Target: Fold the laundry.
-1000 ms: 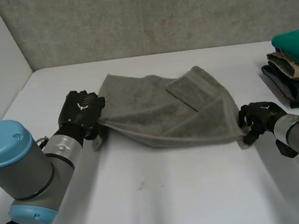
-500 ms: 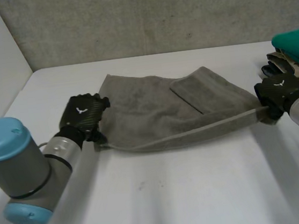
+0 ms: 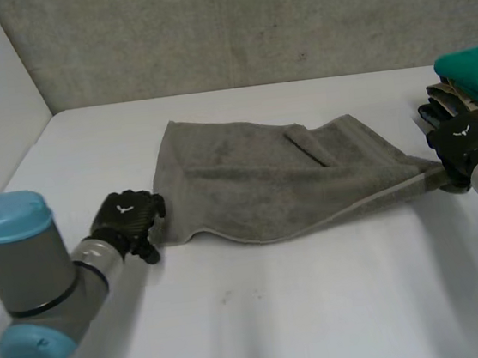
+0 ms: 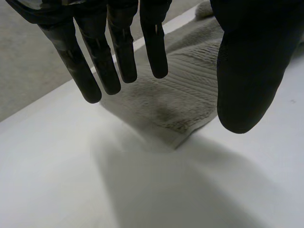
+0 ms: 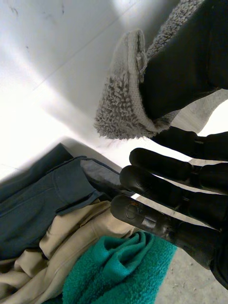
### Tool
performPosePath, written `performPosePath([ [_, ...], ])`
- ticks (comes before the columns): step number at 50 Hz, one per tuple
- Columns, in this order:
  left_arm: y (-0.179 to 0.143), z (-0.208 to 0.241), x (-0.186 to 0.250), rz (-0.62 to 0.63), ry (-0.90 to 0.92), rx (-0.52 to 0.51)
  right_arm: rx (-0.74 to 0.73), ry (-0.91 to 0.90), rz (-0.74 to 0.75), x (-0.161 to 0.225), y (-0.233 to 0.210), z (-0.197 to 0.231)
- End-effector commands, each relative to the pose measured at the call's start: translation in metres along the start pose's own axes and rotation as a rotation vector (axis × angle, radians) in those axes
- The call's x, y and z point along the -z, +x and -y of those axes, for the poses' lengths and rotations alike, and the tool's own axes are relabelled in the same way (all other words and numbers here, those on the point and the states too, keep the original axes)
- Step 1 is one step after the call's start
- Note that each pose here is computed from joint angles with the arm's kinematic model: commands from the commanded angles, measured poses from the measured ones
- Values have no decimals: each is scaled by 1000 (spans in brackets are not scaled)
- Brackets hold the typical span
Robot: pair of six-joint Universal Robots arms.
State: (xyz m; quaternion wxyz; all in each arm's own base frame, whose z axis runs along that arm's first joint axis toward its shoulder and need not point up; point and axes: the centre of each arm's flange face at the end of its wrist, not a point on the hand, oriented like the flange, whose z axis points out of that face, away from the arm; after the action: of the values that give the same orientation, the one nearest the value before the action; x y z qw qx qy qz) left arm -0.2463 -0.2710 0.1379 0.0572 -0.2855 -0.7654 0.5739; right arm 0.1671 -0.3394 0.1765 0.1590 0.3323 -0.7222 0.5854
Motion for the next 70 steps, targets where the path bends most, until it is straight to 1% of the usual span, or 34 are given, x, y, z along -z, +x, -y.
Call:
performPosePath([
  [1,13,-11,-30,-25,4,-23,-4,-9,11,2,-3,-3],
  [6,14,-11,-41,-23,15,-61,-4,-14,17,3,-4,-5],
  [10,15,-11,-48,-22,21,-115,-5,-16,21,3,-6,-6],
  [15,15,-8,-52,-22,39,-140,-3,-16,22,3,-6,-6],
  [27,15,-13,-72,-17,47,-145,-4,-22,24,4,-7,-8],
  [40,12,-11,-79,-9,60,-145,-4,-25,25,4,-7,-8],
  [53,7,6,-73,8,99,-142,-4,-25,27,4,-8,-8],
  [57,6,4,-72,9,90,-144,-5,-25,27,4,-7,-8],
  [64,14,-8,-63,-17,47,-144,-5,-26,28,5,-8,-9],
  [70,10,-4,-59,-10,58,-143,-3,-27,32,5,-9,-9],
])
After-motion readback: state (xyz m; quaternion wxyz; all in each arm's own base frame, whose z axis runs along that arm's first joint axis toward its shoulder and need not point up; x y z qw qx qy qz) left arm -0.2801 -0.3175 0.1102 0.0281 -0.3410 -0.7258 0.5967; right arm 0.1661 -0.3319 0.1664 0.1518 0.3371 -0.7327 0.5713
